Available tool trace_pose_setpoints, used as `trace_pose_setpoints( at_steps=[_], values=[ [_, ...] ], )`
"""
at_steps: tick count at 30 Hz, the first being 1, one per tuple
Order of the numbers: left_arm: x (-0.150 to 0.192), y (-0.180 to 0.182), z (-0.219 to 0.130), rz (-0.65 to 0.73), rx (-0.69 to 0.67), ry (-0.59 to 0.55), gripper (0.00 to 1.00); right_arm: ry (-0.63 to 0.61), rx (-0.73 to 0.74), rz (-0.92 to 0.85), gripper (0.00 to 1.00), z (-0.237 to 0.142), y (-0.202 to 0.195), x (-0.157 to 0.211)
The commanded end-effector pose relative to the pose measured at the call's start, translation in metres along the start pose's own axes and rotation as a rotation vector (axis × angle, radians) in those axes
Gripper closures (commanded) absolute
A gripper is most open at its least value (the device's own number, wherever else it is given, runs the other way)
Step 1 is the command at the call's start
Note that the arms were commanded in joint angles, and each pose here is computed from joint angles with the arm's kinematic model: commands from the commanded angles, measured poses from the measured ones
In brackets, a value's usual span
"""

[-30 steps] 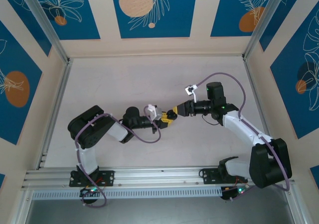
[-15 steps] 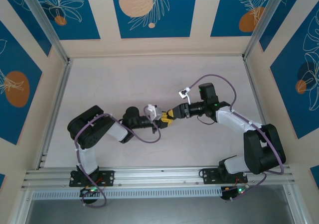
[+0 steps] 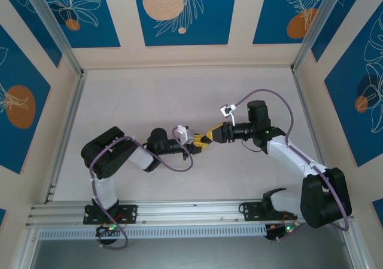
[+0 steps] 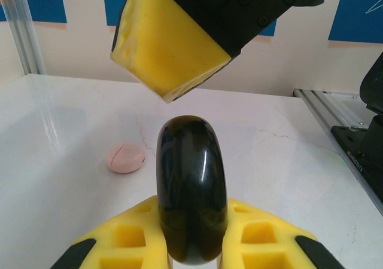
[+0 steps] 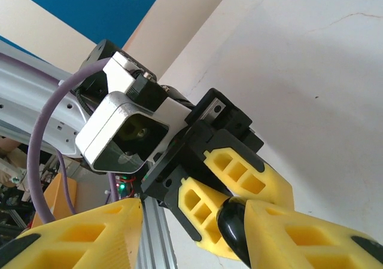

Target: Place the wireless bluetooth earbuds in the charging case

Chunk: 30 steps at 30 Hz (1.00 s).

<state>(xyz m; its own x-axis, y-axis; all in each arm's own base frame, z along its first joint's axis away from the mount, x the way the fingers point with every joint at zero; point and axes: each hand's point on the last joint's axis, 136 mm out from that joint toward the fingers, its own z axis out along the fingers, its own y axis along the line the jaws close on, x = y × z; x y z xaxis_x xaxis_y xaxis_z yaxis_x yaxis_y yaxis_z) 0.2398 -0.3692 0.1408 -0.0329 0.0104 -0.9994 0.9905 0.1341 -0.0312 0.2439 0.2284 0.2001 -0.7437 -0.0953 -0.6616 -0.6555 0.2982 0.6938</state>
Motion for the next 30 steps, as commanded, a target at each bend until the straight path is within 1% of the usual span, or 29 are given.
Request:
trace_pose_setpoints(
  at_steps=[1, 4, 6, 8, 10, 12, 16, 18, 21, 25, 30],
  values=[
    [-0.023, -0.011, 0.001, 0.053, 0.047, -0.057, 0.84, -0.037, 0.050, -0.030, 0.51, -0.009, -0.006, 0.000],
    [-0.025, -0.012, 0.001, 0.047, 0.057, -0.061, 0.84, -0.091, 0.113, -0.073, 0.51, -0.019, -0.013, -0.005],
    [-0.027, -0.014, 0.001, 0.032, 0.064, -0.064, 0.84, -0.123, 0.126, -0.083, 0.51, -0.026, -0.014, -0.010],
    [-0.029, -0.012, 0.002, -0.014, 0.065, -0.067, 0.84, -0.142, 0.125, -0.081, 0.51, -0.030, -0.012, -0.014],
    [-0.031, -0.009, 0.004, -0.090, 0.059, -0.069, 0.85, -0.148, 0.130, -0.072, 0.51, -0.032, -0.013, -0.016],
    [-0.030, -0.002, 0.005, -0.178, 0.019, -0.071, 0.86, -0.150, 0.137, -0.058, 0.51, -0.032, -0.015, -0.015],
    [-0.015, 0.032, -0.004, -0.400, -0.176, -0.086, 0.87, -0.157, 0.167, -0.028, 0.51, -0.032, -0.022, -0.013],
    [-0.009, 0.043, -0.006, -0.494, -0.225, -0.092, 0.88, -0.160, 0.174, -0.022, 0.51, -0.033, -0.024, -0.014],
    [0.002, 0.051, -0.001, -0.610, -0.246, -0.079, 0.89, -0.159, 0.181, -0.012, 0.51, -0.032, -0.025, -0.013],
    [0.024, 0.061, 0.006, -0.753, -0.282, -0.027, 0.90, -0.153, 0.177, -0.007, 0.51, -0.032, -0.025, -0.011],
    [0.040, 0.070, 0.011, -0.865, -0.327, 0.016, 0.87, -0.151, 0.173, 0.001, 0.51, -0.031, -0.026, -0.008]
  ],
)
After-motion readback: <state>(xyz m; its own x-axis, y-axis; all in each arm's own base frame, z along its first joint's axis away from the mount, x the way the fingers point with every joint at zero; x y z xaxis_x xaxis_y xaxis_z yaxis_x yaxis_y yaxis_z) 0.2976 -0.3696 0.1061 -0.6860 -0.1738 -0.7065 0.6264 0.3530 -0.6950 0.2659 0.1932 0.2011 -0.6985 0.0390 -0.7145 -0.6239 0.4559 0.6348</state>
